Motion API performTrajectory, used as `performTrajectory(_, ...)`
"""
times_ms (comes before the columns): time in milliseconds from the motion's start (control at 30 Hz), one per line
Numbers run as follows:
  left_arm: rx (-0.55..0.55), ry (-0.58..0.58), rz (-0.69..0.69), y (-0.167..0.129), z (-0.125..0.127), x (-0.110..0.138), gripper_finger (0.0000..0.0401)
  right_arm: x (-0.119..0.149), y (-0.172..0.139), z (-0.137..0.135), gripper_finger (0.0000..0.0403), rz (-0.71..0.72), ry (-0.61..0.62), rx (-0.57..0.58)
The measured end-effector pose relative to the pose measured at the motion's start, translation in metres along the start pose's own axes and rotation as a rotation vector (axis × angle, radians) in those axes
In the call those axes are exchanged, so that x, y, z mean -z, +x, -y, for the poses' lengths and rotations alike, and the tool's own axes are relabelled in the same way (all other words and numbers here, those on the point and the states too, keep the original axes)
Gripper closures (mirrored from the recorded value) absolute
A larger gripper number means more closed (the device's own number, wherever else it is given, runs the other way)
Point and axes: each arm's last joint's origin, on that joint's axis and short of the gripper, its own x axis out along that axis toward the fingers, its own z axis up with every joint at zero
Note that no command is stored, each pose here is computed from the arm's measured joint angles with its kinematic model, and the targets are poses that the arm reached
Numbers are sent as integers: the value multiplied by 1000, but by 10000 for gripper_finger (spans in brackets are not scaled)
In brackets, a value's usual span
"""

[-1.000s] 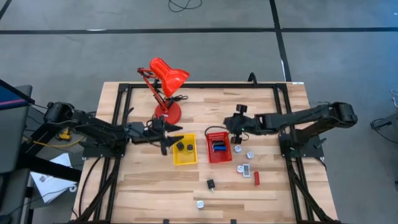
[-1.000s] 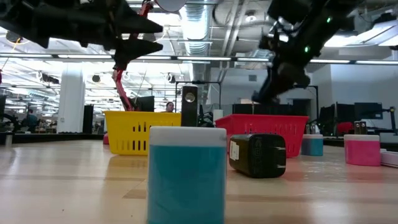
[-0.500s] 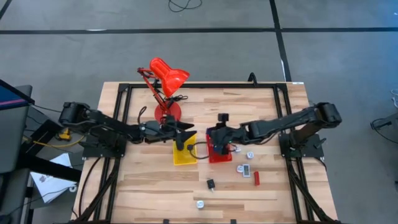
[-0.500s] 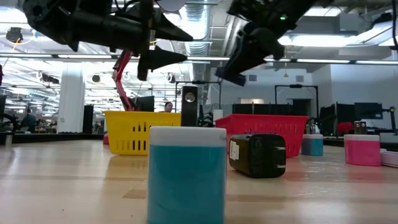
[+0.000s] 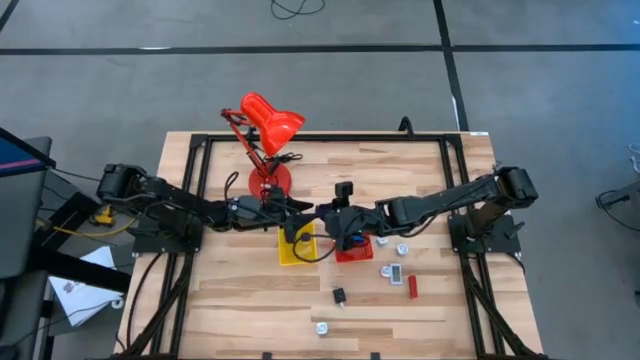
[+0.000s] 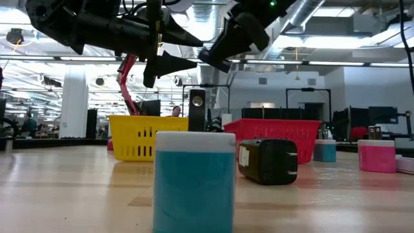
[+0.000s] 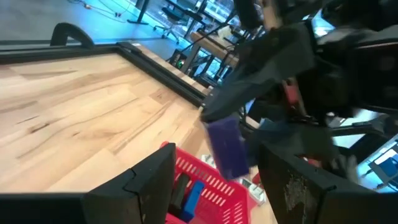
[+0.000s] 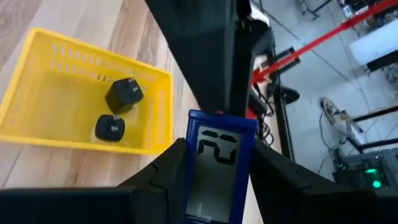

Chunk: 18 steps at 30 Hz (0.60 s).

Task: Pick & Place Office items
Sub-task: Put the dark blue digital timer into the red bin

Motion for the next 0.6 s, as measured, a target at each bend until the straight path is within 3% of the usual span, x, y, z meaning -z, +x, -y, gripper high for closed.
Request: performTrajectory(600, -5, -9, 27, 1, -3, -4, 183, -7, 1, 5, 264, 79, -7, 32)
